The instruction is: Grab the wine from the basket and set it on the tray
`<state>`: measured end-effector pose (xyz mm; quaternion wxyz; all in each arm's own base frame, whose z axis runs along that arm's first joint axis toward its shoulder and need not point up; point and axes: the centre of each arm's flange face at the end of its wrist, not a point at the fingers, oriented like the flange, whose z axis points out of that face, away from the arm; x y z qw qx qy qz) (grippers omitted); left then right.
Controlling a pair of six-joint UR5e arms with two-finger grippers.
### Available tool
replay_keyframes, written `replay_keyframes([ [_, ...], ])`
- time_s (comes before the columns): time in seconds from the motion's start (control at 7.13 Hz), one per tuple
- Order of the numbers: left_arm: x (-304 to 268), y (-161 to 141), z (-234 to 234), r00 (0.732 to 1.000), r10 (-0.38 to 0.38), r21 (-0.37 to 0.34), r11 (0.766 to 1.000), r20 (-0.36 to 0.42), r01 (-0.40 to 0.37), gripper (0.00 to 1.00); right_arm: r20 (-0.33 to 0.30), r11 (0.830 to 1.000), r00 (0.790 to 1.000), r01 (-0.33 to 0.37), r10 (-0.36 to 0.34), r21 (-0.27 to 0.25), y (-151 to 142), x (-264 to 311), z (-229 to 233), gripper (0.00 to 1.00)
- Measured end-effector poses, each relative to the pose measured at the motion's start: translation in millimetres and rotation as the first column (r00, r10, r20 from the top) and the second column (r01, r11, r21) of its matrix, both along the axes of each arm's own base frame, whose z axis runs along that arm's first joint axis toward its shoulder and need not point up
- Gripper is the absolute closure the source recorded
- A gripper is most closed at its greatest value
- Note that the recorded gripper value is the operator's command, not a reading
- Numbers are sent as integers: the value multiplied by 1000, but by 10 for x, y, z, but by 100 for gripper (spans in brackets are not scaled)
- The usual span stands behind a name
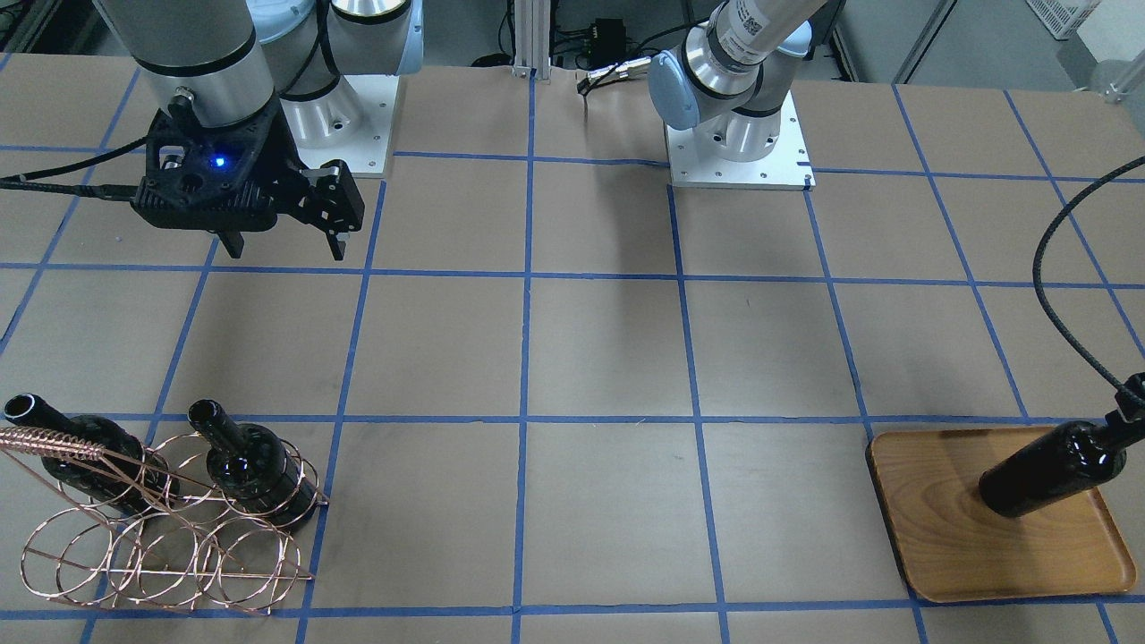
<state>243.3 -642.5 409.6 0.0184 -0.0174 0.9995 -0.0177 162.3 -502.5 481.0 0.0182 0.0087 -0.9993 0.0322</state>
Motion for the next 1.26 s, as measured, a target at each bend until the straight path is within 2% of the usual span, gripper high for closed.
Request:
replay_keyframes([
  [0.42, 47, 36, -77, 1000, 3, 11, 1000, -7, -3, 95, 1, 1000, 1000, 0, 0, 0, -2, 1, -2, 0],
  [0.7, 54, 50, -111, 1000, 4, 17, 1000, -11, -4, 77, 0, 1000, 1000, 0, 0, -1, -3, 0, -2, 0],
  [0.84, 56, 58, -131, 1000, 4, 22, 1000, -14, -4, 27, 0, 1000, 1000, 0, 0, -1, -3, 0, -2, 0],
  [0.98, 56, 65, -147, 1000, -5, 24, 1000, -15, 5, 0, 0, 1000, 1000, 0, 0, -1, -3, 0, -2, 0],
  [1.26, 58, 83, -137, 999, -36, 24, 999, -13, 37, 0, -1, 1000, 1000, -1, 1, -1, -3, -1, -2, 0],
])
